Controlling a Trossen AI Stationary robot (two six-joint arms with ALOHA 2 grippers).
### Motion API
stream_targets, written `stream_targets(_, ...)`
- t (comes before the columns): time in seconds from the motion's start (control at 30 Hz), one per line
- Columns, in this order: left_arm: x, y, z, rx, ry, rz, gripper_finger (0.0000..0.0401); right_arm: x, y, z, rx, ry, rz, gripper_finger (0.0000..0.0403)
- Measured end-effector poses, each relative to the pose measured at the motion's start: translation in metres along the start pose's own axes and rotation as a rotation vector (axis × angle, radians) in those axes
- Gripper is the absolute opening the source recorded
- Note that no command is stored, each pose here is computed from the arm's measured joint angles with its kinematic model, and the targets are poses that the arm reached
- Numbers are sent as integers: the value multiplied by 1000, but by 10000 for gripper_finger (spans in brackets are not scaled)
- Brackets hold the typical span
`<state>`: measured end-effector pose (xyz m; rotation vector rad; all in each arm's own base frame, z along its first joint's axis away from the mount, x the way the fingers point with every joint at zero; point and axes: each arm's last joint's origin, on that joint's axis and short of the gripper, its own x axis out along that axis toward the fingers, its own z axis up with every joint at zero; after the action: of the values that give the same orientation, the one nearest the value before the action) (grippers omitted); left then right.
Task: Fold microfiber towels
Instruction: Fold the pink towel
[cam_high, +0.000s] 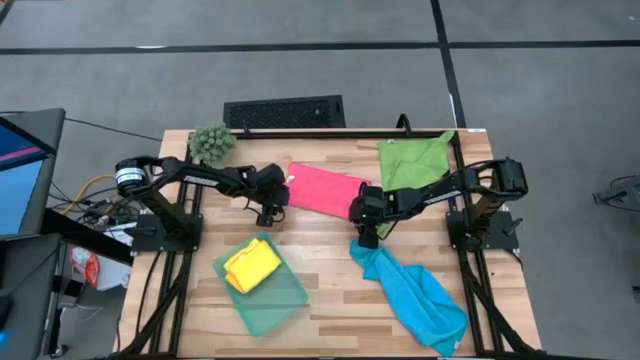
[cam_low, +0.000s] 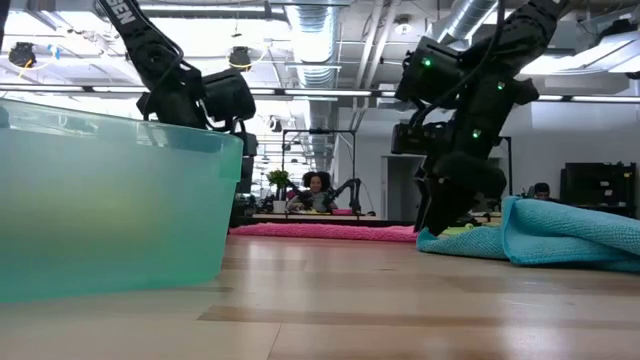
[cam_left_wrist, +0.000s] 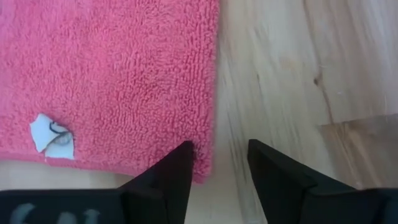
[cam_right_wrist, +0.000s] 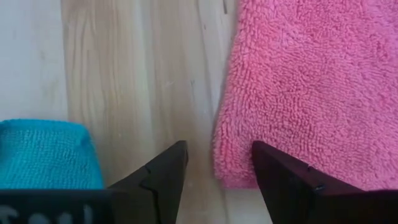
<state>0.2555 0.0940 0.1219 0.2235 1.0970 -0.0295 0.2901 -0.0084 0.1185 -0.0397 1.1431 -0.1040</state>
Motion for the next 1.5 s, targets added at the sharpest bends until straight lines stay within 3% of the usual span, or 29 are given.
stream_targets(0.4,-2,-1,2,-97,52,-33,10,-2,1,0,21,-6,25,57)
stream_targets(0.57,-10,4,13,-188,96,-79,5,-12,2,1,9,-27,35,10)
stream_targets(0.83,-28,16,36,-217,100,-119,1,-31,-10,3,54,-67,22,25)
stream_targets(1.1,-50,51,57,-265,-5,-26,0,-34,-31,2,121,-67,-2,16)
stream_targets(1.5,-55,82,42,-344,-38,64,0,-37,-69,-2,236,-76,-62,17)
